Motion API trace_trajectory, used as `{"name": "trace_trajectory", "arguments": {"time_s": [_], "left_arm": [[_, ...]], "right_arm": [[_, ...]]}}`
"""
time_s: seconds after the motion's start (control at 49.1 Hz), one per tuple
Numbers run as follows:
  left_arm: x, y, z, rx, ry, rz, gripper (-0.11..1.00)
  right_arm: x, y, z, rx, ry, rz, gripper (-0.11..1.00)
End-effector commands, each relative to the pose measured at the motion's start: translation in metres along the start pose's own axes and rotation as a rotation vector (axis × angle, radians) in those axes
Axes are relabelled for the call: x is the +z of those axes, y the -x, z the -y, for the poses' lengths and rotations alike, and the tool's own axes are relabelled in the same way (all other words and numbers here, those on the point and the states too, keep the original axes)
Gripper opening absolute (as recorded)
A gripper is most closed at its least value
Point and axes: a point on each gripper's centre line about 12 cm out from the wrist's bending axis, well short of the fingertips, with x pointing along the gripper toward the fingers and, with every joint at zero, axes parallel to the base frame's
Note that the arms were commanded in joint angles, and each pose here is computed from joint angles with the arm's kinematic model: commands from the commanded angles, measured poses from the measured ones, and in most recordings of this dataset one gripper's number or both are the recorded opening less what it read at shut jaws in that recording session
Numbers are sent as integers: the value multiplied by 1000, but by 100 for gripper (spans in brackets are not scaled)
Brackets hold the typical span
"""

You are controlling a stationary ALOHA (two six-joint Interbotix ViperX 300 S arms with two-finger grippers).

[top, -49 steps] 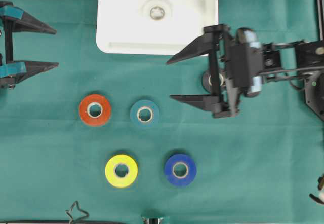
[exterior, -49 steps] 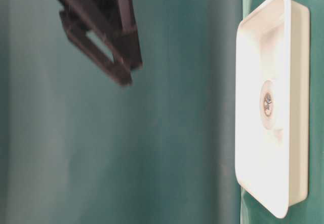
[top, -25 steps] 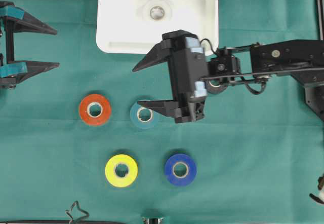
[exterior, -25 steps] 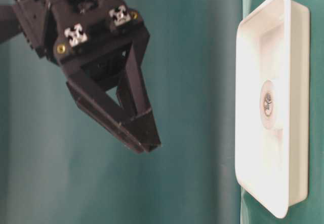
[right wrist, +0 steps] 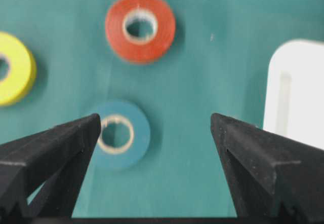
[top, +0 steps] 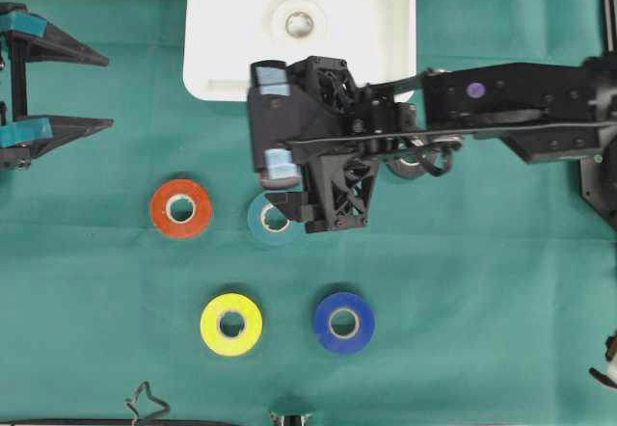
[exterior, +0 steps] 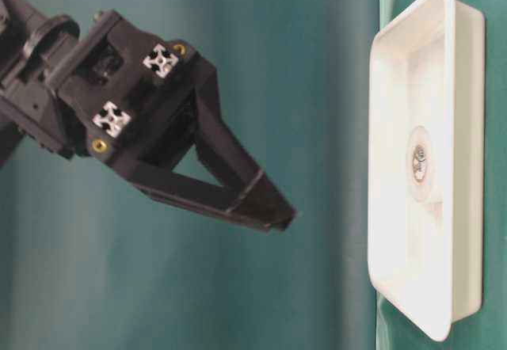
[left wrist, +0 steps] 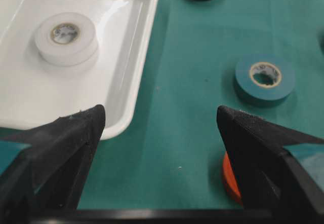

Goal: Pick up the tape from a random location and place it into the white case.
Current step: 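Move the right gripper over the teal tape roll, then lower the right gripper and close it inside the teal roll's core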

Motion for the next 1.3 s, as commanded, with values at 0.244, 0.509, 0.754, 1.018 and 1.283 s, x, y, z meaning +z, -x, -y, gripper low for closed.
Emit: {"name": "trace_trajectory", "arguments": {"time_s": [0.244,0.509,0.754,1.018,1.283], "left_arm": [[6,-1,0,1,11,17,98],[5,-1,0,1,11,14,98],[5,-1,0,1,11,11,98],[5,-1,0,1,13,9,98],[5,-1,-1,3,13,9,98]], "right_arm": [[15,9,-2,-4,-9,-55,93],[15,8,-2,-5,-10,-55,93],[15,8,-3,-5,-7,-49,93],[16,9,-2,-6,-9,-47,93],[15,8,-2,-7,-8,-49,93]]}}
